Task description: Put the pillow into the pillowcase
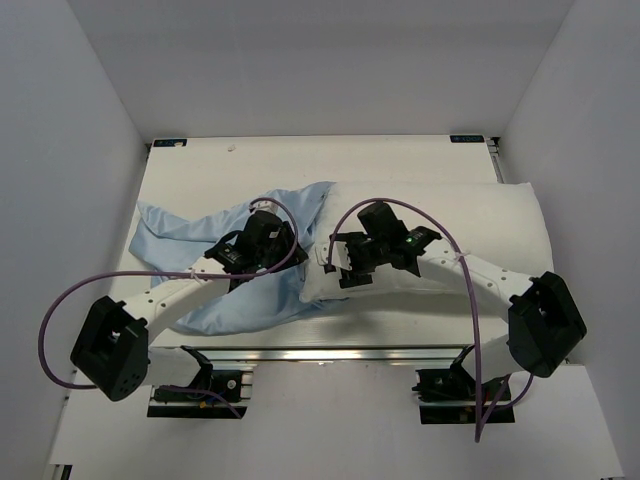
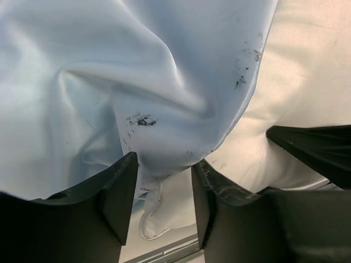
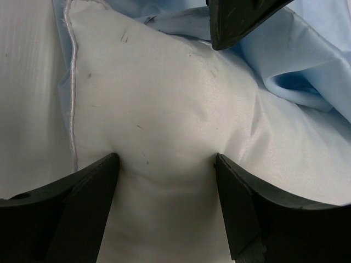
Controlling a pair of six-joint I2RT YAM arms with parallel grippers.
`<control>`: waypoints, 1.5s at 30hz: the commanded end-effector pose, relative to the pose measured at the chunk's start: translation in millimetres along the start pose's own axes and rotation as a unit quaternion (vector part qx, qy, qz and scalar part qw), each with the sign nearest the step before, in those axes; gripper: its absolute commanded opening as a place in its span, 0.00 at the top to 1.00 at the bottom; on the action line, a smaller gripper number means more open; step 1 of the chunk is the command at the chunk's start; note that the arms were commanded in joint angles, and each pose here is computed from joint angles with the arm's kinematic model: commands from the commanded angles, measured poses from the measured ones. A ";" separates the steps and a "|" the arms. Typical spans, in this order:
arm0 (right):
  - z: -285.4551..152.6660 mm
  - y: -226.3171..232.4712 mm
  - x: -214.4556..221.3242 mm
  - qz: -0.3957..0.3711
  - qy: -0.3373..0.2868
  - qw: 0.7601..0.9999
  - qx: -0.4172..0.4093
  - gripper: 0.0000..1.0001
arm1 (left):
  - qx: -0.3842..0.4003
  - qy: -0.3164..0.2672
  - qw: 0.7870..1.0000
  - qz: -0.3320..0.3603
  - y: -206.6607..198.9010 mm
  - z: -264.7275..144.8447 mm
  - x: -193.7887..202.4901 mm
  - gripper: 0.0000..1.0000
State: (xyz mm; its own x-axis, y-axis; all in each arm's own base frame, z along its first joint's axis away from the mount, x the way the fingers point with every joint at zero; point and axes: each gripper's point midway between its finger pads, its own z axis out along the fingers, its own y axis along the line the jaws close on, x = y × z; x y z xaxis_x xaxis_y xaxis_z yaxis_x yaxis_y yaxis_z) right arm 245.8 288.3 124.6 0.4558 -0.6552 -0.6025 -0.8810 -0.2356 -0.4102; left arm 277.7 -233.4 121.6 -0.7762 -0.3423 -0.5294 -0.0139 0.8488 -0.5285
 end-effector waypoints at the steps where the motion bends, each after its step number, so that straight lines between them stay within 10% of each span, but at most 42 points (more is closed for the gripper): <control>1: -2.9 -6.3 -2.3 0.003 0.004 1.000 0.011 0.25 | -0.006 -0.012 1.000 0.002 1.0 3.4 -4.3 0.49; 11: -1.4 -4.3 -3.1 0.003 -0.002 1.000 0.010 0.30 | -0.013 -0.001 1.000 0.009 2.8 2.9 -1.4 0.87; 19: 27.1 -31.2 12.9 0.086 0.034 0.996 0.012 1.00 | 0.027 -0.046 0.999 0.009 -24.6 -56.4 -33.9 0.95; 33: 2.6 -170.7 9.9 0.266 0.007 0.941 0.210 1.00 | 0.092 -0.015 0.995 0.022 -43.2 -91.4 -21.7 0.95; 45: 18.3 -37.3 -53.8 0.217 -0.117 0.969 -0.001 1.00 | 0.162 -0.056 0.984 0.043 -121.8 -76.4 -83.3 0.95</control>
State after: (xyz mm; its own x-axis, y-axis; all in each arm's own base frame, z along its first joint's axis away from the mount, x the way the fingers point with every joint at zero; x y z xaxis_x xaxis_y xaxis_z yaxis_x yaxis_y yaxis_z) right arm 295.8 330.5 129.1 -0.0127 -0.6303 -0.7763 -0.9808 0.1588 -0.1128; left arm 283.2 -258.0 227.6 -0.7509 -0.3123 -0.5819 0.1478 0.7793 -0.6090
